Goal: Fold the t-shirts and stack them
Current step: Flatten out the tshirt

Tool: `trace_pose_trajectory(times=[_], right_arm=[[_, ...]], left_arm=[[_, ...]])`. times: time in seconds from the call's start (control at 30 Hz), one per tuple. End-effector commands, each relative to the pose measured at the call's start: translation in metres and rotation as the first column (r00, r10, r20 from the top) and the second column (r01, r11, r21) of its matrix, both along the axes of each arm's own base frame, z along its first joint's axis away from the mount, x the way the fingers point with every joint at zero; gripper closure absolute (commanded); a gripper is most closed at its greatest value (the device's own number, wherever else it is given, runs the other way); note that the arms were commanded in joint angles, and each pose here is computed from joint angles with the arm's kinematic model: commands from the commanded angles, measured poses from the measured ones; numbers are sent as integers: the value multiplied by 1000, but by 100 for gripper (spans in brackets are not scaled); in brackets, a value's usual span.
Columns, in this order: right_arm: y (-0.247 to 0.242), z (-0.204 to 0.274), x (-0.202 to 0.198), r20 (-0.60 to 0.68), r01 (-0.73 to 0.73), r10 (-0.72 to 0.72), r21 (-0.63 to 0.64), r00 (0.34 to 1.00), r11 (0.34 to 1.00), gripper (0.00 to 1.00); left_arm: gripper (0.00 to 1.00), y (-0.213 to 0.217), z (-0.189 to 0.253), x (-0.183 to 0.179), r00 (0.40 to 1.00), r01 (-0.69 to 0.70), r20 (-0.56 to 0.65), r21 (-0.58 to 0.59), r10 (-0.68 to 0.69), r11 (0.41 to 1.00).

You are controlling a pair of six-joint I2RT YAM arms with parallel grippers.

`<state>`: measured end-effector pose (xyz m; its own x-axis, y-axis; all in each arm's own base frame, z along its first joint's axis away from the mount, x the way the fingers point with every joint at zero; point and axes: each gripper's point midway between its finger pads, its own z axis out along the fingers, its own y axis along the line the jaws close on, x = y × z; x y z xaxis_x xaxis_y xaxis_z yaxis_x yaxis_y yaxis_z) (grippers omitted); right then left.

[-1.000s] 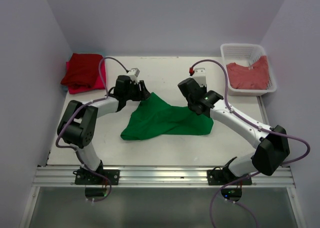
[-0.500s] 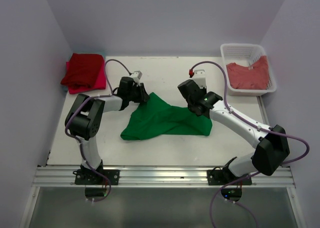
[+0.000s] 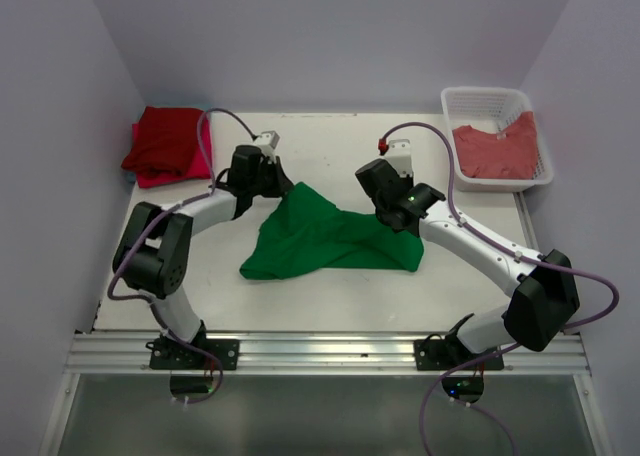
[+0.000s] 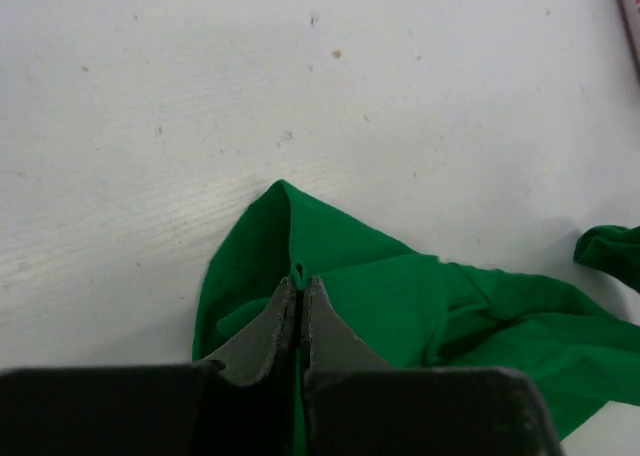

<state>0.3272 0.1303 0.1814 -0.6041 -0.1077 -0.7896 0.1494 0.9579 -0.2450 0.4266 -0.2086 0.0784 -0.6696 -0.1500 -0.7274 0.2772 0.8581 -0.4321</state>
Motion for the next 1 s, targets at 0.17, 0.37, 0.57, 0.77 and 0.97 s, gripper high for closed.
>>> trace_pose_trajectory(times=[0.17, 0.37, 0.57, 0.77, 0.97], right_arm=[[-3, -6, 3, 23, 52, -52, 4, 998, 999, 100], [-1, -1, 6, 43, 56, -57, 12, 997, 998, 100], [7, 1, 0, 29, 1, -3, 75, 1000, 997, 100], [81, -69, -78, -302, -267, 408, 414, 862, 870, 100], [115, -88, -156, -376, -326, 624, 608, 685, 724, 25]], left_arm=[[100, 45, 176, 11, 932, -233, 288, 15, 219, 972], [100, 79, 267, 11, 837, -387, 417, -6, 354, 922], [100, 97, 315, 1, 786, -454, 458, -29, 416, 890], [100, 114, 349, -26, 725, -492, 506, -97, 468, 865], [100, 115, 365, -28, 722, -484, 529, -74, 446, 872]])
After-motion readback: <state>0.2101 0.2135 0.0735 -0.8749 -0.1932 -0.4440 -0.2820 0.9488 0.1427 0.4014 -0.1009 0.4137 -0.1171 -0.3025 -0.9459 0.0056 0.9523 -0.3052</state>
